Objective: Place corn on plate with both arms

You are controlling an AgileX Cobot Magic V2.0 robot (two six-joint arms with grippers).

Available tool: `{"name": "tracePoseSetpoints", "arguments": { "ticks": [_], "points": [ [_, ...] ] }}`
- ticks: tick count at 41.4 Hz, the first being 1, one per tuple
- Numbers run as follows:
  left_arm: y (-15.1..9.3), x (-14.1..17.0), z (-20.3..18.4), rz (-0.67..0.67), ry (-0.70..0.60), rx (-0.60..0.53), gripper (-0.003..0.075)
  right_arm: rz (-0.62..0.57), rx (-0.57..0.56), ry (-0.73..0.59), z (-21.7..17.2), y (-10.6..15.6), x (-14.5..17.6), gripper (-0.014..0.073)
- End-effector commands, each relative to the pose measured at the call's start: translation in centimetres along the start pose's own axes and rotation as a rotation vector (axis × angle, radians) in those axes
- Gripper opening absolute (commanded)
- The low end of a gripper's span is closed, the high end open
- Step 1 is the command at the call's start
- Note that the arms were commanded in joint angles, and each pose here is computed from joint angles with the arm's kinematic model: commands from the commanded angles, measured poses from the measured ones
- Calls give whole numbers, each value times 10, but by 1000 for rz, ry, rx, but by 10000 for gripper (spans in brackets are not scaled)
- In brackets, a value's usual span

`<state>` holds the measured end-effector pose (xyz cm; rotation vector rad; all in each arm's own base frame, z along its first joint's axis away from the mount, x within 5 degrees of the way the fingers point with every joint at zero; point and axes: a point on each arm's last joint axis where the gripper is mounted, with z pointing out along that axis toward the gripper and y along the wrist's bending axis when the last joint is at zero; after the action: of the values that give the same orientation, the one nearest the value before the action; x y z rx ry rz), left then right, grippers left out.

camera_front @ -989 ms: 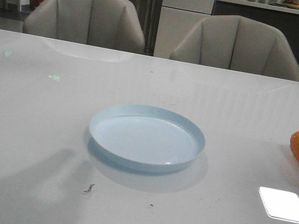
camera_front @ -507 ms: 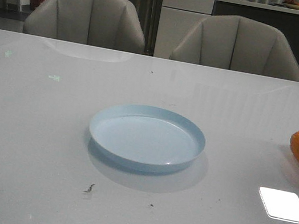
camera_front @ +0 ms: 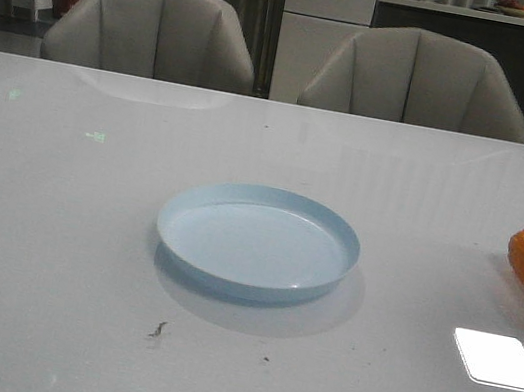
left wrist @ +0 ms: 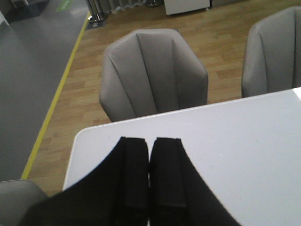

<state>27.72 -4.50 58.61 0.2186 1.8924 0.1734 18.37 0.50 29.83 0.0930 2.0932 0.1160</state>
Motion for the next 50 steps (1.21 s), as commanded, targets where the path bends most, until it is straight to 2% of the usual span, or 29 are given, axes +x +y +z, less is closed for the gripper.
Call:
{"name": "tracePoseSetpoints", "arguments": {
  "ticks": [1, 6, 10, 14, 18, 23, 29, 38, 50],
  "points": [
    [11, 3, -31, 6, -32, -52, 94, -2, -4, -104, -5, 1, -16, 487],
    [5, 28, -23, 52, 18, -43, 94, -2, -4, -104, -5, 1, -16, 487],
    [-5, 54, -22, 44, -23, 13, 94, -2, -4, -103, -5, 1, -16, 487],
    [-14, 93, -25, -18, -74, 47, 94, -2, -4, -104, -5, 1, -16, 487],
    [-25, 139, -22, -50, -72, 80, 94, -2, -4, -93, -5, 1, -15, 487],
    [-38, 195, -23, -78, -4, 124, 94, -3, -2, -37, -2, 1, -11, 487],
    [-46, 238, -25, -103, 90, 157, 94, -2, 3, 18, 7, 0, -7, 489],
    [-49, 252, -24, -97, 127, 160, 94, -26, 15, 53, 24, 0, -16, 489],
    [-49, 253, -20, -92, 141, 158, 94, -63, 33, 157, 72, 2, -57, 489]
  ]
}}
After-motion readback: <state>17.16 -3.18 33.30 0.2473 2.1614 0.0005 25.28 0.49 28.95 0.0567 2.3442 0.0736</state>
